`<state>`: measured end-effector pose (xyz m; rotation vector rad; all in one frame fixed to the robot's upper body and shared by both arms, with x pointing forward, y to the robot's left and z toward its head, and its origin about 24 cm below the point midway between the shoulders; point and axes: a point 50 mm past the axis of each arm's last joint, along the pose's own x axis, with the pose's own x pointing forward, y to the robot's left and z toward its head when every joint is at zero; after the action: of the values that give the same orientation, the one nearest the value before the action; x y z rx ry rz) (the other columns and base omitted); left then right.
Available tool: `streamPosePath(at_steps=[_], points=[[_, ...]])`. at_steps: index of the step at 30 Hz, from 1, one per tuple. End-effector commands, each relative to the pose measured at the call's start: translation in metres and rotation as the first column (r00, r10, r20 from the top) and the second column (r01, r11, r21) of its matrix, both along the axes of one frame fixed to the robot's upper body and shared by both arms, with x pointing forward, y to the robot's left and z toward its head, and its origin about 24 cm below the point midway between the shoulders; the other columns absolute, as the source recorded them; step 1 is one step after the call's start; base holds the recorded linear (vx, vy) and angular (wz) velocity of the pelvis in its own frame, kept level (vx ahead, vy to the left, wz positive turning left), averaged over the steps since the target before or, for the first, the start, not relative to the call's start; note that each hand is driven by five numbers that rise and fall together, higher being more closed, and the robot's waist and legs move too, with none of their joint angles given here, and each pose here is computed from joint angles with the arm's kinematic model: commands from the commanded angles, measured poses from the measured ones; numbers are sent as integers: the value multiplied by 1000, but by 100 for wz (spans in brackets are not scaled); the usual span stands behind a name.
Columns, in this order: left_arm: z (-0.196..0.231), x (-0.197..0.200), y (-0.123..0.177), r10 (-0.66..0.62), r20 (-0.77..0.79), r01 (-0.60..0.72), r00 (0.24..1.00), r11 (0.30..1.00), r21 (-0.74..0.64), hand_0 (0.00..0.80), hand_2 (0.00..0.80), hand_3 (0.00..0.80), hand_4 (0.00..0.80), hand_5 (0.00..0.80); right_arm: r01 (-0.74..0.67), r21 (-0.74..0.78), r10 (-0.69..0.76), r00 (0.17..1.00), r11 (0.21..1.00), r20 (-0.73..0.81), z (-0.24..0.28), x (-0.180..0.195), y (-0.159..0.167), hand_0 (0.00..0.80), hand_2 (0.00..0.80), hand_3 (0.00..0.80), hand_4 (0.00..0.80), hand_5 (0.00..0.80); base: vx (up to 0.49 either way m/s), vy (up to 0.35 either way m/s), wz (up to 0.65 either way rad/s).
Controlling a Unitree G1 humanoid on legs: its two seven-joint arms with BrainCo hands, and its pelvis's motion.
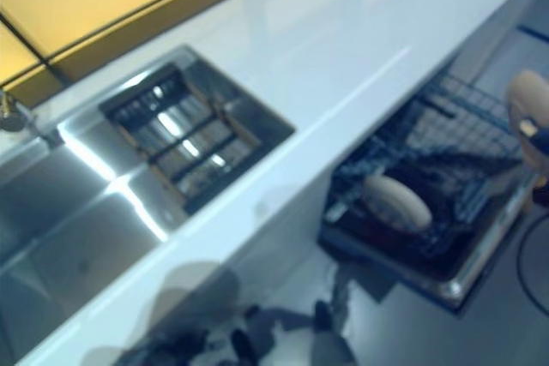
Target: Take plates into dishwasher
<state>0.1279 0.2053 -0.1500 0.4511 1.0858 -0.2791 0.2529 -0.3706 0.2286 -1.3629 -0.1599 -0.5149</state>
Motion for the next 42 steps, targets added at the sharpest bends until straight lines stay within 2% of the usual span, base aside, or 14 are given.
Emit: streamPosePath(at_steps=[1, 8, 14, 26, 42], points=[[25, 44, 35, -15, 119, 3, 993, 995, 101, 0, 0, 0, 0, 0, -69, -96, 74, 996, 993, 50, 35, 14, 20, 800, 800, 800, 800, 800, -58, -46, -1], [28, 49, 37, -29, 125, 14, 992, 993, 118, 0, 0, 0, 0, 0, -22, -88, 16, 998, 996, -59, 13, 28, 19, 800, 800, 800, 800, 800, -41, -41, 1], [33, 58, 38, -53, 142, 34, 989, 991, 132, 0, 0, 0, 0, 0, 12, -108, -22, 996, 994, -86, 11, 42, 20, 800, 800, 800, 800, 800, -52, -36, 4], [42, 70, 32, -77, 195, 59, 978, 994, 96, 0, 0, 0, 0, 0, 163, -203, -174, 984, 965, -36, 44, 55, 8, 800, 800, 800, 800, 800, -43, -12, 3], [52, 83, 31, -86, 243, 72, 966, 995, 65, 0, 0, 0, 0, 0, 330, -124, -334, 943, 936, -13, 51, 51, -19, 800, 800, 800, 800, 800, -22, 0, 3]])
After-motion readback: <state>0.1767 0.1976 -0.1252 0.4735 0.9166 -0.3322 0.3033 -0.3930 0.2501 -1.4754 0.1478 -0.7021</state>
